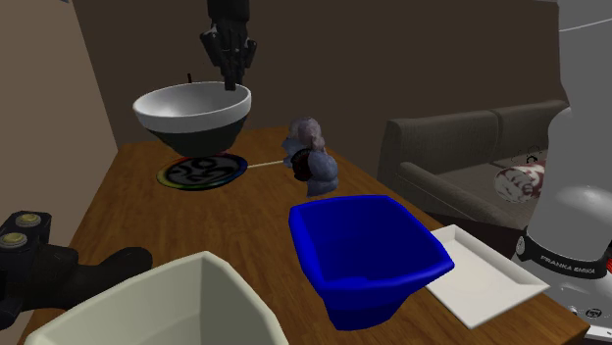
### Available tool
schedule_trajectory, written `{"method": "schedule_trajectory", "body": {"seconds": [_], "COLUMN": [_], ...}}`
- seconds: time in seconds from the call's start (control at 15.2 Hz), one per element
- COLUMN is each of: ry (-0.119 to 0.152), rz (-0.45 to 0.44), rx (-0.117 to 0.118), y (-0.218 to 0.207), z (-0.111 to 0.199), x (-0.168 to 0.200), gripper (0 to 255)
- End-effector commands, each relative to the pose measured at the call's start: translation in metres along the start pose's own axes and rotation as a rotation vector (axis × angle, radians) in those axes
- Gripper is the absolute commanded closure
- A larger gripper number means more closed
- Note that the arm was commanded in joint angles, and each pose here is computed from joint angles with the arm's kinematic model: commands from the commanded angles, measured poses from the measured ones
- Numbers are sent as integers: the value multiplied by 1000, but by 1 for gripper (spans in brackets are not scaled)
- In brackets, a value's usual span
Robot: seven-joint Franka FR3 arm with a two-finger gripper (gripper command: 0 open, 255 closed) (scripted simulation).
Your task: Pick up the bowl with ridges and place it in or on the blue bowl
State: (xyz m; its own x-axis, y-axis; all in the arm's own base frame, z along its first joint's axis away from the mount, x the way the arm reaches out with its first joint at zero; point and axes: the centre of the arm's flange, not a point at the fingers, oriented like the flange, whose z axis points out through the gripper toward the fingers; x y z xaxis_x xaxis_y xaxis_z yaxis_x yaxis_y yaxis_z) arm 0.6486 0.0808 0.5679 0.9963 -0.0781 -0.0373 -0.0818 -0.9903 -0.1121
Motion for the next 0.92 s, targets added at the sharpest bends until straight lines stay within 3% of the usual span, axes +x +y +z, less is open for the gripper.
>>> {"method": "schedule_trajectory", "body": {"seconds": [0.0, 0.86], "ry": [0, 0], "rz": [0, 0], "rx": [0, 0], "y": [-2, -28], "z": [-7, -25], "x": [-13, -182], "gripper": [255, 255]}}
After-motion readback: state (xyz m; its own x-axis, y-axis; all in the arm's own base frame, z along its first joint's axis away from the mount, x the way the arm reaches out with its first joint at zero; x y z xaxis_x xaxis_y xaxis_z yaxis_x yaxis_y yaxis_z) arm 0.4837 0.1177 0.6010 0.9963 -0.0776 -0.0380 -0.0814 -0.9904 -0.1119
